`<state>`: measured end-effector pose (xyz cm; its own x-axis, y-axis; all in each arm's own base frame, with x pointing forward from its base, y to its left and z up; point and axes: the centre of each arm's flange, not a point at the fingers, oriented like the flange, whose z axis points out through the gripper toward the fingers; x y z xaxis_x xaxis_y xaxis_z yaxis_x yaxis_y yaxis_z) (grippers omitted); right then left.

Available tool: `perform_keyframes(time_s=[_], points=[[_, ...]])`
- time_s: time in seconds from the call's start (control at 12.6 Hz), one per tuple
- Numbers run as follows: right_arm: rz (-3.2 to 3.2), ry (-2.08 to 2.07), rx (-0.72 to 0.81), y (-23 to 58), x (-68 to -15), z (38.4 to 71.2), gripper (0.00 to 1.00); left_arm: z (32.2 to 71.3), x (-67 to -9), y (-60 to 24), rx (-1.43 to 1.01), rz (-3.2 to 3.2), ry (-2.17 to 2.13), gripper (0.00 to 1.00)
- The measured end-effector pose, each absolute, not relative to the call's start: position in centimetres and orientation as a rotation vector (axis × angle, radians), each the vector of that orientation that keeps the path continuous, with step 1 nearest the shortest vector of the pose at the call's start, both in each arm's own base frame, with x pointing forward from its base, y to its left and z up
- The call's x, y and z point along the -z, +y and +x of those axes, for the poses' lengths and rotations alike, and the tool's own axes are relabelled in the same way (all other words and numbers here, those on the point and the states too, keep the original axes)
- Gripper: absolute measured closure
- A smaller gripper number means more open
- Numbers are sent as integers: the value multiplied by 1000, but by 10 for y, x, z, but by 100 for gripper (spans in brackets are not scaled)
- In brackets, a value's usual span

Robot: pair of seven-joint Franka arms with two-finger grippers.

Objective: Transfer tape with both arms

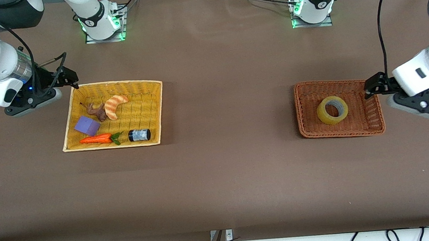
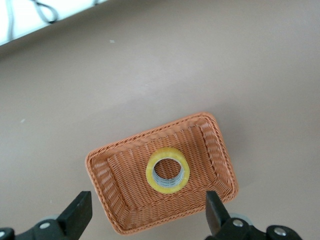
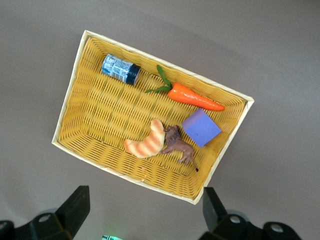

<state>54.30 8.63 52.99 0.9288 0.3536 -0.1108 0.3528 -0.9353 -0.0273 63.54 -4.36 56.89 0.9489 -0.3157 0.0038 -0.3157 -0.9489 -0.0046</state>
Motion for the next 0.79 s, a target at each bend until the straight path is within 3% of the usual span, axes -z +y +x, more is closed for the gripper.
perform_keyframes(time_s=[0.48, 0.79], points=[[-3089, -538, -164, 75, -534, 544, 0, 567, -598, -28, -19, -3104, 133, 0], [-3103, -546, -160, 74, -536, 545, 0, 562, -596, -30, -27, -3102, 130, 0]])
